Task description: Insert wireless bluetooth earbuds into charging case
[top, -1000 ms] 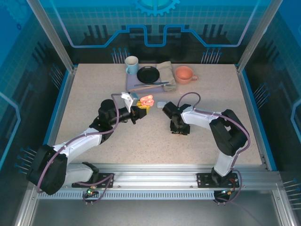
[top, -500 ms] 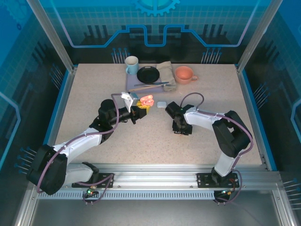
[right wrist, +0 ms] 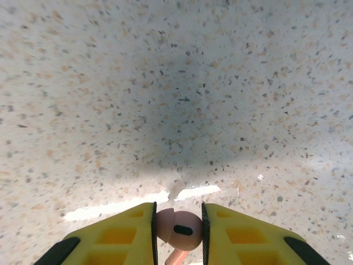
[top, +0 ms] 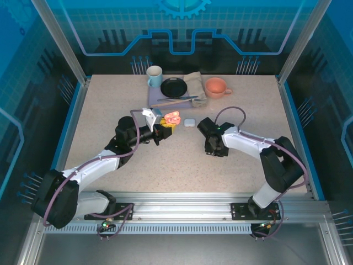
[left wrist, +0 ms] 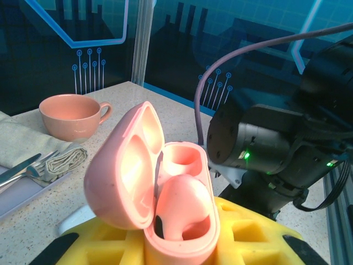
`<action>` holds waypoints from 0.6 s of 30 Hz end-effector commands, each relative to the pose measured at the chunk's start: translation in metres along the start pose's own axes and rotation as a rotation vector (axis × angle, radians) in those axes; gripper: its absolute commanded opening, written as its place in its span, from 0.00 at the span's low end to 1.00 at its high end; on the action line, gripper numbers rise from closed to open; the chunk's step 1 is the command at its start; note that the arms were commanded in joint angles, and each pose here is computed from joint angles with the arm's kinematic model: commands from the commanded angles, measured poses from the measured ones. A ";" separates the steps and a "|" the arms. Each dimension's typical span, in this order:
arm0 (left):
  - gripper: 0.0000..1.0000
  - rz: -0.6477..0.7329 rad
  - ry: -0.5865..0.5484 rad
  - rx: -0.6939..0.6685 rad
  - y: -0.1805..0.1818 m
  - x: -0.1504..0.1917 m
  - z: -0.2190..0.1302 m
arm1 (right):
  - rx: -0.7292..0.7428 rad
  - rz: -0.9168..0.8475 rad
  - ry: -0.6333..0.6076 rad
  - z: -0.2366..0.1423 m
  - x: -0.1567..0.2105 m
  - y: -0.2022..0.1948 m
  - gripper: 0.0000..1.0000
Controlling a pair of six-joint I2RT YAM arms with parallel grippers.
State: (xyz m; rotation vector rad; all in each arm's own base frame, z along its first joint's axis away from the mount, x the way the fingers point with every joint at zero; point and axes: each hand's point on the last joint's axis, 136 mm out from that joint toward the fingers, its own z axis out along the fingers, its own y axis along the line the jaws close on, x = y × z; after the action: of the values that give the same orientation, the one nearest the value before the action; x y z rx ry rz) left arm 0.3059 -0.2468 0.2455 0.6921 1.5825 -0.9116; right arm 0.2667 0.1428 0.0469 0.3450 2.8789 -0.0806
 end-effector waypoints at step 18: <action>0.00 -0.009 -0.001 0.091 -0.012 -0.015 0.004 | -0.581 -0.133 -0.578 -0.248 -0.109 0.054 0.25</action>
State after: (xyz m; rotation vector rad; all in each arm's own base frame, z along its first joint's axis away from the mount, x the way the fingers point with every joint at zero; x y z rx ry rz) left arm 0.3022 -0.2521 0.2464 0.7261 1.5866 -0.9520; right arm 0.3209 0.1815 0.2738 0.1166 2.3288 0.4508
